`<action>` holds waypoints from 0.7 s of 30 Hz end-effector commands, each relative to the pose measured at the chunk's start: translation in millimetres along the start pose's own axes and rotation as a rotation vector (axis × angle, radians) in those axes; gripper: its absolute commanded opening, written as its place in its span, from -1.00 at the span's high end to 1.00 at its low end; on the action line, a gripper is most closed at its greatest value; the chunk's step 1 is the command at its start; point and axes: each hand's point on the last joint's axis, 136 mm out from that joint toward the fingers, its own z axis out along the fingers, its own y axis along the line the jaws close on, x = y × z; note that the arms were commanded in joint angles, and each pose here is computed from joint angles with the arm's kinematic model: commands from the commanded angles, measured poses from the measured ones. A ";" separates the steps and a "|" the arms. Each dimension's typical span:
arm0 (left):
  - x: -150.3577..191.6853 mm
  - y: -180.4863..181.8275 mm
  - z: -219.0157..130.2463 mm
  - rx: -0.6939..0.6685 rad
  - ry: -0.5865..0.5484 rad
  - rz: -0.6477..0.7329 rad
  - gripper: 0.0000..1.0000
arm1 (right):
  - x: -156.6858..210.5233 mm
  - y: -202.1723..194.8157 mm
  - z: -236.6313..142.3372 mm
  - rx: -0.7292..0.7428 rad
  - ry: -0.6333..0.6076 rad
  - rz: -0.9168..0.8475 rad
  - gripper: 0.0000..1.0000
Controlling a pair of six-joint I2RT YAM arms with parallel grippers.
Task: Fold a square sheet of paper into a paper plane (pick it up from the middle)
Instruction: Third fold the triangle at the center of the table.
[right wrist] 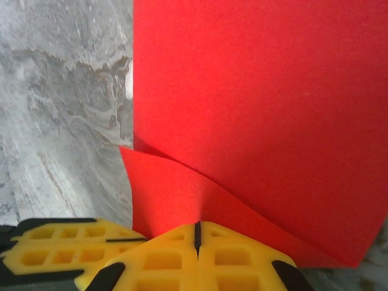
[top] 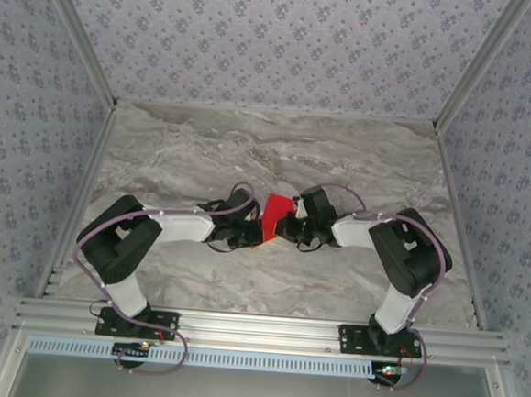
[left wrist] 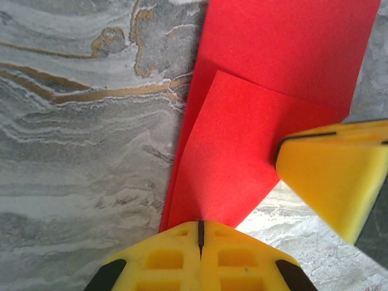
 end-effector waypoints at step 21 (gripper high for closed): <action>7.9 1.7 19.8 0.055 0.031 -0.019 1.00 | 11.2 -33.8 6.4 0.112 0.021 0.106 1.00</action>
